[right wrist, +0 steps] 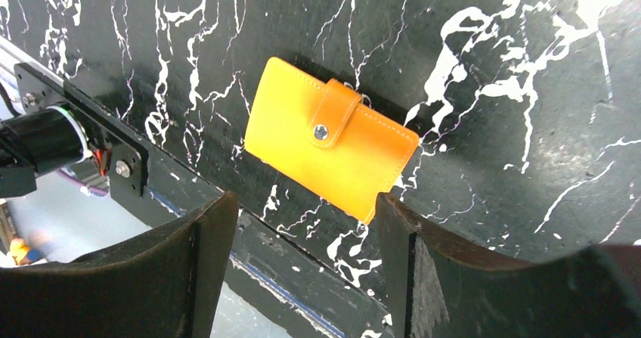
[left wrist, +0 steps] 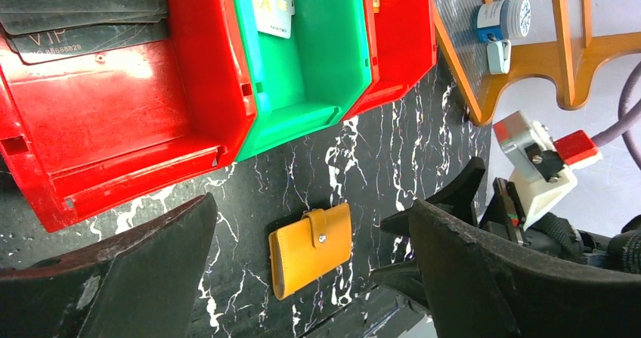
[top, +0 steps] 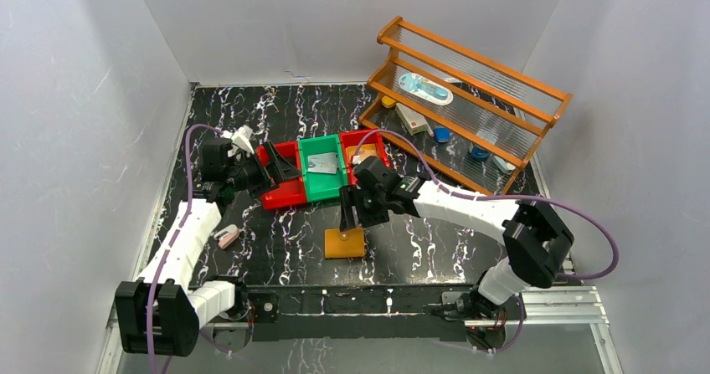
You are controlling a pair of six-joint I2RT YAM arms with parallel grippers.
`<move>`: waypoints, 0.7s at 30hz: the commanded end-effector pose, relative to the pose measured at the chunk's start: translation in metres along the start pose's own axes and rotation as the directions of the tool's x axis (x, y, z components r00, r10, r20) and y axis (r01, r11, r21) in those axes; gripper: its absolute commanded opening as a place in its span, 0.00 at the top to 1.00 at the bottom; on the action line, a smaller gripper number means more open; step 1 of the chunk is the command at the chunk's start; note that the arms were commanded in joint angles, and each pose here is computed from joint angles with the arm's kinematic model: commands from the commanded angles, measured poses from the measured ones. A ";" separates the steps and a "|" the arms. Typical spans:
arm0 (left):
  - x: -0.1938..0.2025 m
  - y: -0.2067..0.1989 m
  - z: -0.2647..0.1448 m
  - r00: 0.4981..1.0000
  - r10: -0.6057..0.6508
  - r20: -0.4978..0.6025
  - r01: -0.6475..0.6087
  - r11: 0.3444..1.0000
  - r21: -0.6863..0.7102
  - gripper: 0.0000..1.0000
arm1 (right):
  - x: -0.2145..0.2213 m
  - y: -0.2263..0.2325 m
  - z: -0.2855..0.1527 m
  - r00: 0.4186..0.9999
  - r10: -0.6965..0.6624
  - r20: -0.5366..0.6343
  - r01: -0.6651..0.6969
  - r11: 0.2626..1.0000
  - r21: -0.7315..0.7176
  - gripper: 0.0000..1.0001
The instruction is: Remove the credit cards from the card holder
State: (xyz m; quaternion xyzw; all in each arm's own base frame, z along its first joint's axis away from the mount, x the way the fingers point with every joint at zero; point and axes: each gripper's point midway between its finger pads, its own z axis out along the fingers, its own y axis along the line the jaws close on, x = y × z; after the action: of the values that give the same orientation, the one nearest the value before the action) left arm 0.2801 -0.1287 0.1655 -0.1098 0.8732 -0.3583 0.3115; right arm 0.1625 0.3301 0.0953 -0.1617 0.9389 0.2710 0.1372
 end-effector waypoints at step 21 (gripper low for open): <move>-0.032 0.003 -0.034 0.980 0.090 0.178 -0.065 0.988 -0.142 0.02 | 0.033 -0.085 0.043 0.998 -0.051 -0.041 0.065 0.841 0.538 0.35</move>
State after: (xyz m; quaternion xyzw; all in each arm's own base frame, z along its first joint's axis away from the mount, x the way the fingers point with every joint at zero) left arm 0.2804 -0.0981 0.1815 -0.1411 0.8689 -0.2820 0.3815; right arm 0.1785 0.3434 0.0318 -0.2252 0.9533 0.1022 0.1735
